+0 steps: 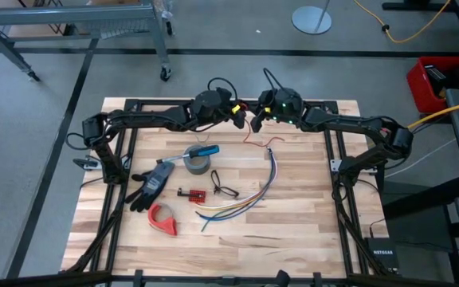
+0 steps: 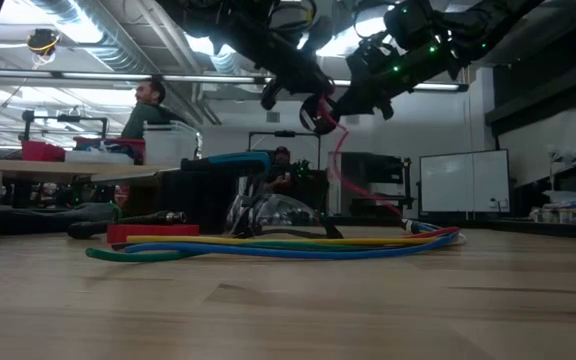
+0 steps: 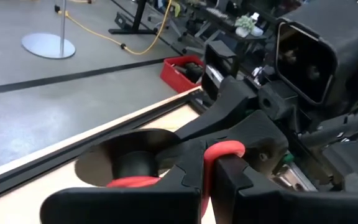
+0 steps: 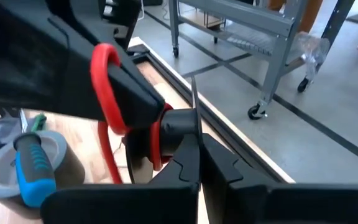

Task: Coil cords
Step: Coil the red wire on the spool

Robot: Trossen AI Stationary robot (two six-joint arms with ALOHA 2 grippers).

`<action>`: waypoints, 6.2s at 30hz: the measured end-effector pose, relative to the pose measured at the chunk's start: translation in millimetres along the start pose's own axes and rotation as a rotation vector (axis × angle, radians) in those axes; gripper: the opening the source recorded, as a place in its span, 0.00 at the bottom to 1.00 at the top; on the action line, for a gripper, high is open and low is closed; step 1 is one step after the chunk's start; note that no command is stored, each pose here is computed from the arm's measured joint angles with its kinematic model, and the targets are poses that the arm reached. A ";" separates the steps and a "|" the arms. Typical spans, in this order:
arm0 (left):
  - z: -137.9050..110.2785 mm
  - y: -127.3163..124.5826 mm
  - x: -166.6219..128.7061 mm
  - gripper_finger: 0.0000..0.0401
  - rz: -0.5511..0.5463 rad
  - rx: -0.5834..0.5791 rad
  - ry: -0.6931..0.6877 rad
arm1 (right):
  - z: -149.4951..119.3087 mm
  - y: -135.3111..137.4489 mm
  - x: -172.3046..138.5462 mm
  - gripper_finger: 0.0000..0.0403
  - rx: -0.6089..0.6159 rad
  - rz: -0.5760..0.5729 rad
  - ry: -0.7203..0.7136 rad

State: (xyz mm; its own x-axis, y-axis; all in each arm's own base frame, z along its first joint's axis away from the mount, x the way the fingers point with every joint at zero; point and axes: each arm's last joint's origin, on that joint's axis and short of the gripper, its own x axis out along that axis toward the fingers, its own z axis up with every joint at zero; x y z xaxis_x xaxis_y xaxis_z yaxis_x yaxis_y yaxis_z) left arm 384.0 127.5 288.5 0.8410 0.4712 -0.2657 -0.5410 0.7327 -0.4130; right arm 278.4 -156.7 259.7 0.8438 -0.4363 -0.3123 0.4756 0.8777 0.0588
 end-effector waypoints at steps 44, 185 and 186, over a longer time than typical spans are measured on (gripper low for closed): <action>-6.1 -17.2 -1.8 0.00 -0.053 0.092 -0.030 | 12.5 -0.3 -0.6 0.00 0.109 -0.014 -0.136; -71.3 -23.6 -25.8 0.19 0.173 0.469 0.451 | 15.4 -36.4 -9.9 0.00 0.094 0.179 -0.109; -72.0 -24.8 -26.3 0.19 0.170 0.469 0.452 | 15.3 -36.4 -9.9 0.00 0.093 0.178 -0.109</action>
State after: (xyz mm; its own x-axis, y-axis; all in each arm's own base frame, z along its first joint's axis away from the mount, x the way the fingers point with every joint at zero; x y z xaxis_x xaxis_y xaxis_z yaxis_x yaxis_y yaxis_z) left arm 375.3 61.6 243.0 0.6065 0.4218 -0.6740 -0.5229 0.8502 0.0616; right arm 256.5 -187.3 275.1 0.9361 -0.2989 -0.1856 0.3329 0.9232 0.1922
